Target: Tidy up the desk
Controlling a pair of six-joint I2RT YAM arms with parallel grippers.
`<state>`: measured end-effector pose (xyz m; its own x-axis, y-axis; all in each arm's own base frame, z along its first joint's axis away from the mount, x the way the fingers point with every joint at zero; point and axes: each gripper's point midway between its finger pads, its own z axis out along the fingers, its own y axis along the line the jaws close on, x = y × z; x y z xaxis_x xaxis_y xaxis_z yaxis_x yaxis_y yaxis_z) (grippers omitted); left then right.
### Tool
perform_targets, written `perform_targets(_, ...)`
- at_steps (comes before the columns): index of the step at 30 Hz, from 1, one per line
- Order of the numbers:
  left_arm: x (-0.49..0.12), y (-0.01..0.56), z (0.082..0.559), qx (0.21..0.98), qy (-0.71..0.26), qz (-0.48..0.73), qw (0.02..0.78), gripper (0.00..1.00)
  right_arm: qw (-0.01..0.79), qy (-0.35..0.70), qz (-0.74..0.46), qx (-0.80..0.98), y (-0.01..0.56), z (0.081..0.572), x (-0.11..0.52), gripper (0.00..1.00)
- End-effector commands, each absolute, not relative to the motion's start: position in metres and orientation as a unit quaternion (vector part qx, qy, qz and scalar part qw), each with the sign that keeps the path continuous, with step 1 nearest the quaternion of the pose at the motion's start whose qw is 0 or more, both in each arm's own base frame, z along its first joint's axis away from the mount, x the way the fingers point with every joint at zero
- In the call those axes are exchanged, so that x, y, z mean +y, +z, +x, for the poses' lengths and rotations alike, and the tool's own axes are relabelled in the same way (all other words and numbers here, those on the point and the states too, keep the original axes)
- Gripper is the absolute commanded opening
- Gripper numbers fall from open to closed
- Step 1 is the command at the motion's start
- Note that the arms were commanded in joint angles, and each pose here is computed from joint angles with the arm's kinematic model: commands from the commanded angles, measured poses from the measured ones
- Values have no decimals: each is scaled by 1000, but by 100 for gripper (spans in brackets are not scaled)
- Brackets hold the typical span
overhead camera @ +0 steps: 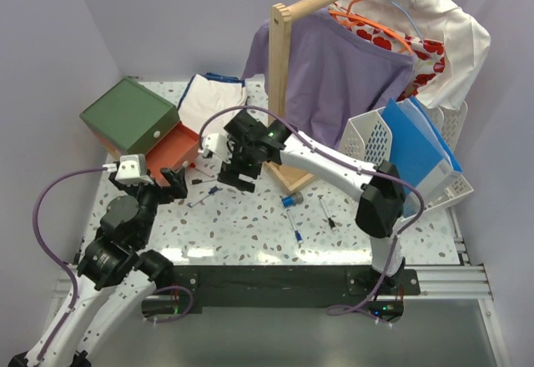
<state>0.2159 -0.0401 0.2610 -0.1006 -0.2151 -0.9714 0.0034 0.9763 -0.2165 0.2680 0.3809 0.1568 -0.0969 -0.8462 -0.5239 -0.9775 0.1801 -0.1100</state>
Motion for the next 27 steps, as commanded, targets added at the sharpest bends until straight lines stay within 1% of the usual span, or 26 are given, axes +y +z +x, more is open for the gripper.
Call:
perform_targets(1, -28, 272, 219, 716, -55, -85, 691, 100, 349, 103, -498, 787, 189, 323, 413, 91)
perform_targets(2, -28, 271, 219, 717, -55, -85, 690, 100, 357, 77, -467, 805, 180, 336, 412, 91)
perform_targets(5, -26, 273, 217, 712, -55, -90, 694, 100, 399, 50, -404, 821, 177, 364, 420, 94)
perform_targets(7, -22, 274, 215, 708, -53, -97, 698, 100, 445, 14, -353, 823, 185, 388, 417, 95)
perform_targets(9, -20, 277, 213, 702, -56, -102, 703, 100, 462, -20, -319, 827, 177, 406, 413, 96)
perform_targets(12, -17, 278, 211, 698, -56, -108, 706, 100, 484, -15, -288, 826, 179, 425, 417, 96)
perform_targets(16, -16, 277, 211, 699, -53, -112, 704, 100, 492, 1, -251, 834, 170, 448, 413, 95)
perform_targets(18, -16, 276, 211, 700, -52, -112, 704, 100, 482, 20, -249, 840, 161, 460, 415, 92)
perform_targets(22, -16, 275, 212, 703, -49, -111, 701, 100, 472, 66, -250, 843, 148, 471, 422, 88)
perform_targets(27, -16, 274, 213, 704, -47, -113, 699, 100, 475, 75, -240, 843, 139, 488, 422, 84)
